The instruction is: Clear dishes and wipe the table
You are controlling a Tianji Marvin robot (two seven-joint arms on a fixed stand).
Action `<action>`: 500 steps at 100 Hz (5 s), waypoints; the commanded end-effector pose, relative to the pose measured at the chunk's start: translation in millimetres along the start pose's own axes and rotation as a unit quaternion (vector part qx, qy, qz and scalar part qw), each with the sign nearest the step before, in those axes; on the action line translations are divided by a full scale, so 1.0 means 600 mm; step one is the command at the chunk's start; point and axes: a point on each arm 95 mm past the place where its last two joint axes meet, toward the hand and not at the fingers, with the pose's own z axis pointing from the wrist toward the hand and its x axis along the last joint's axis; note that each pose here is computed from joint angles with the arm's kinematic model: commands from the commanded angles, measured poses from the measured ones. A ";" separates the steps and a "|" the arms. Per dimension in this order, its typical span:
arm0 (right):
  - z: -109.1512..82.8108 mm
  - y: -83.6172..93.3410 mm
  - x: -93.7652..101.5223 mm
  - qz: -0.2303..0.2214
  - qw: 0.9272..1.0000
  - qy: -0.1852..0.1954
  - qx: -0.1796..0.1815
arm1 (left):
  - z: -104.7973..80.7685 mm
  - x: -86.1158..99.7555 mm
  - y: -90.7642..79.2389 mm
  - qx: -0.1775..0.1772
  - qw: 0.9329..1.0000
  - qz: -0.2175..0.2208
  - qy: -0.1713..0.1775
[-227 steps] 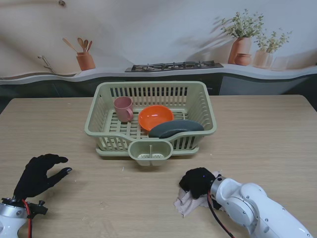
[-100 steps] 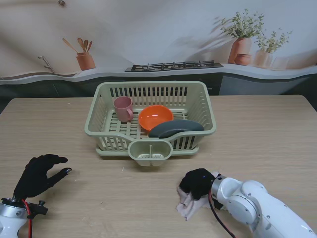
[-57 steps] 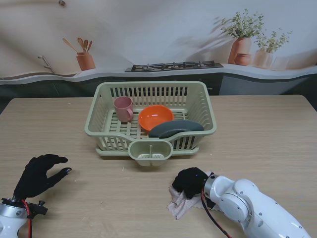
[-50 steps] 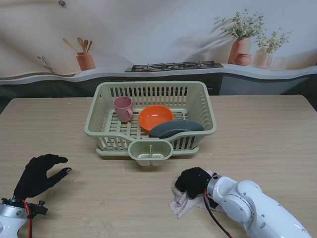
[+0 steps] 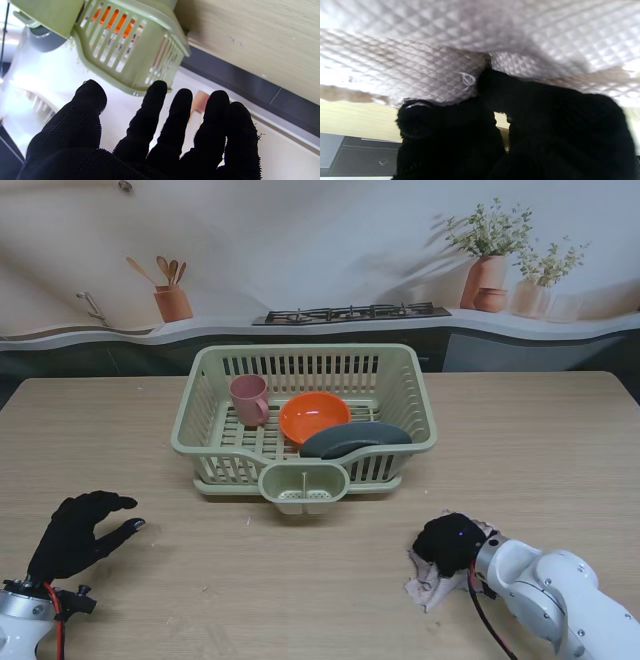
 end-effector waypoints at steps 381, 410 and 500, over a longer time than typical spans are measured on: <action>-0.047 -0.005 -0.094 0.234 0.953 -0.074 -0.177 | -0.030 0.078 0.006 -0.136 0.990 -0.022 -0.007; -0.049 -0.013 -0.107 0.242 0.947 -0.094 -0.188 | -0.013 0.101 0.012 -0.165 0.986 -0.030 0.002; -0.051 -0.019 -0.108 0.240 0.947 -0.102 -0.185 | 0.068 0.195 0.098 -0.288 0.956 -0.032 0.036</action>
